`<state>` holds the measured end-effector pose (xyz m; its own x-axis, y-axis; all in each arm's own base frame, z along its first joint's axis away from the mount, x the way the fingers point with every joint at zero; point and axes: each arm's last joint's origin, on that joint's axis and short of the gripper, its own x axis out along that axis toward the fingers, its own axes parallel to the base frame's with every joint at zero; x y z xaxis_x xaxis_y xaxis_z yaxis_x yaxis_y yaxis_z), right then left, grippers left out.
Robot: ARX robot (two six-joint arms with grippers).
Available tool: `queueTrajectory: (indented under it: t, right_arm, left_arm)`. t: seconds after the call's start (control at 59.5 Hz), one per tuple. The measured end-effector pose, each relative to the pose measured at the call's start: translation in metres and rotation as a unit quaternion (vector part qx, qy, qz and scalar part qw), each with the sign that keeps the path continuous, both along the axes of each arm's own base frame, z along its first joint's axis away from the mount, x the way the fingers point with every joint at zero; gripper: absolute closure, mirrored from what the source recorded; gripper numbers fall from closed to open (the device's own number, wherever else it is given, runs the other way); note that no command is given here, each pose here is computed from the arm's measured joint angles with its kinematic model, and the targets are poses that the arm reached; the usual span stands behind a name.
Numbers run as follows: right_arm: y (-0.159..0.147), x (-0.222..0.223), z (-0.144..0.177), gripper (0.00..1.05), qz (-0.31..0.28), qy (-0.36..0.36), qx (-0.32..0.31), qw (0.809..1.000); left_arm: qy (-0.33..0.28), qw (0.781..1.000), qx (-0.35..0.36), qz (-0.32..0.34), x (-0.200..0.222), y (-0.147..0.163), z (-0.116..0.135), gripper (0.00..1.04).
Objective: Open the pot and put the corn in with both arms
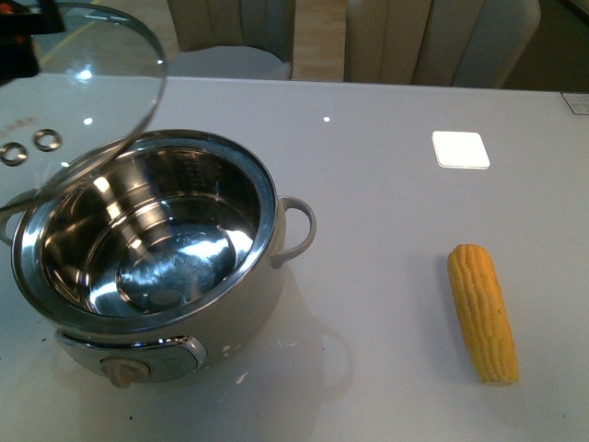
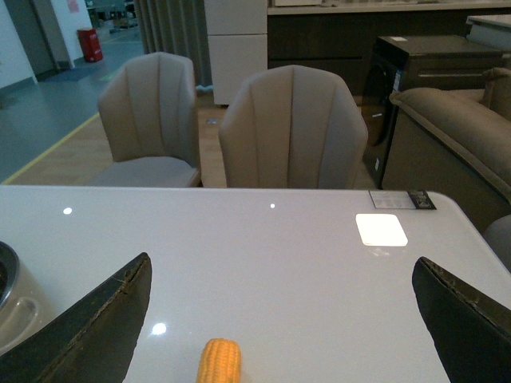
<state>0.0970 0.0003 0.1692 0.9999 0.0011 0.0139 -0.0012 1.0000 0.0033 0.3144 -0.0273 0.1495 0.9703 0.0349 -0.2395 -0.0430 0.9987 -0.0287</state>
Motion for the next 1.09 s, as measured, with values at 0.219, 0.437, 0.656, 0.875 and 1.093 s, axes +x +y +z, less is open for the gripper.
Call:
queueTrajectory:
  t: [0.219, 0.437, 0.656, 0.875, 1.093]
  right_arm:
    - [0.000, 0.000, 0.000, 0.09, 0.000, 0.000, 0.000, 1.000]
    - [0.000, 0.000, 0.000, 0.09, 0.000, 0.000, 0.000, 1.000]
    - [0.000, 0.000, 0.000, 0.09, 0.000, 0.000, 0.000, 1.000]
    - [0.000, 0.000, 0.000, 0.09, 0.000, 0.000, 0.000, 1.000]
    - [0.000, 0.000, 0.000, 0.09, 0.000, 0.000, 0.000, 1.000]
  left_arm:
    - [-0.016, 0.998, 0.014, 0.064, -0.001, 0.059, 0.000, 0.64]
    - [-0.013, 0.991, 0.035, 0.125, -0.003, 0.113, -0.031, 0.64]
    - [0.033, 0.984, 0.021, 0.172, -0.014, 0.155, -0.101, 0.64]
    - [0.040, 0.985, 0.005, 0.168, -0.009, 0.165, -0.139, 0.64]
    - [0.053, 0.985, 0.000, 0.163, -0.007, 0.167, -0.165, 0.64]
